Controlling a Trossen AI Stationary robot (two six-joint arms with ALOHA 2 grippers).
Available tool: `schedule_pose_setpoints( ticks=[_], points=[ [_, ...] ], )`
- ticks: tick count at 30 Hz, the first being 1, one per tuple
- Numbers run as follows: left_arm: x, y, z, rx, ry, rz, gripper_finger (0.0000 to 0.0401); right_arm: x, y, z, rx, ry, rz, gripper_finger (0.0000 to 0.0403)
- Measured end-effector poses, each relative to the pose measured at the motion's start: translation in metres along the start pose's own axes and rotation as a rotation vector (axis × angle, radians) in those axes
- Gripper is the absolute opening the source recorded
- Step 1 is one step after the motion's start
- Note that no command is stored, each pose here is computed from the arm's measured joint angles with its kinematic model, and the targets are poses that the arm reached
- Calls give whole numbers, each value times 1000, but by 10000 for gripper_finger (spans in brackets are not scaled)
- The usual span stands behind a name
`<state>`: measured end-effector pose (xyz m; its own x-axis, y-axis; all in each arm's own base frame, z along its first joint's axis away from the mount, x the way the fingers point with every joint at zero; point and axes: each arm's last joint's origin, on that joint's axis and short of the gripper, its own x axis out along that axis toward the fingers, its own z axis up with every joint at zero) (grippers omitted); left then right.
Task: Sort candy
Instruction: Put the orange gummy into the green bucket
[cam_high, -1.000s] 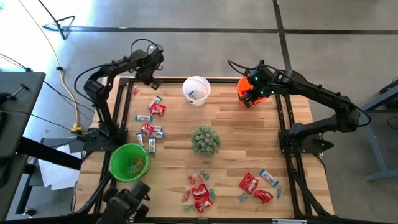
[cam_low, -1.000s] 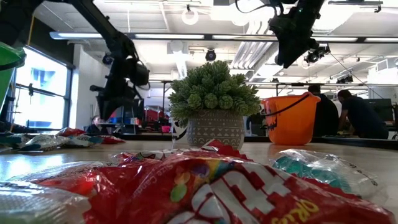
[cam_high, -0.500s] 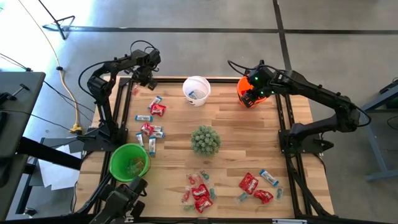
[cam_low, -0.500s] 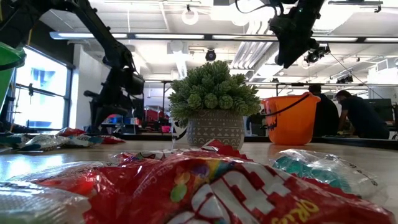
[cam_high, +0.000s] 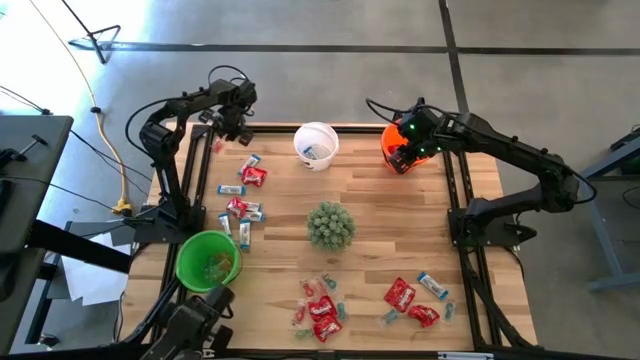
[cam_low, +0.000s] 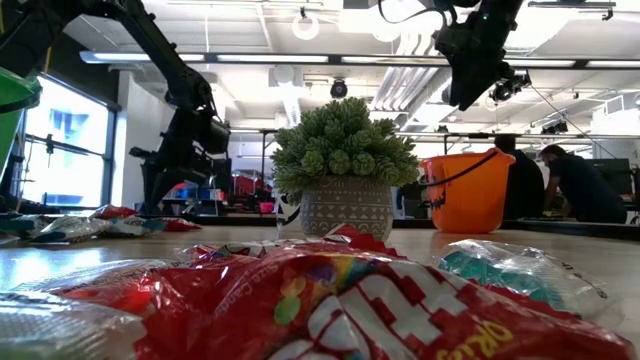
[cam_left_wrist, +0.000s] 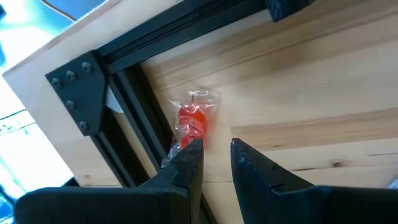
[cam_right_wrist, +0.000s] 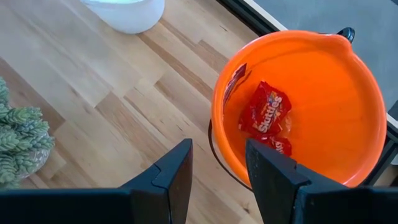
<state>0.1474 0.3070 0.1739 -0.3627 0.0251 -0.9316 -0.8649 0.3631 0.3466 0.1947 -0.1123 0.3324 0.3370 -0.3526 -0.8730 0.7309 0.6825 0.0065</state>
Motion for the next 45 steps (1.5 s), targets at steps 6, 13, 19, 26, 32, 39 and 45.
schedule_pose_setpoints(
  ticks=[6, 13, 19, 26, 32, 39, 45],
  points=[
    [6, 3, 1, -34, -2, -39, 66, 0, 0, 0, -1, 1, 0, 144],
    [14, 6, 4, -52, 16, -82, 66, 0, 0, -1, -2, 7, -2, 144],
    [27, 2, 4, -22, 88, -34, 66, 0, -1, -2, -5, 24, -7, 144],
    [40, -1, 8, -15, 123, 13, 66, 0, -1, -3, -5, 27, -8, 144],
    [47, -4, 10, -32, 139, 33, 66, 0, -1, -3, -5, 27, -8, 144],
    [44, -7, 9, -13, 137, 69, 66, 0, -1, -3, -5, 27, -8, 144],
    [31, -6, 7, 5, 103, 91, 66, 0, -1, -3, -5, 27, -8, 144]
  ],
)
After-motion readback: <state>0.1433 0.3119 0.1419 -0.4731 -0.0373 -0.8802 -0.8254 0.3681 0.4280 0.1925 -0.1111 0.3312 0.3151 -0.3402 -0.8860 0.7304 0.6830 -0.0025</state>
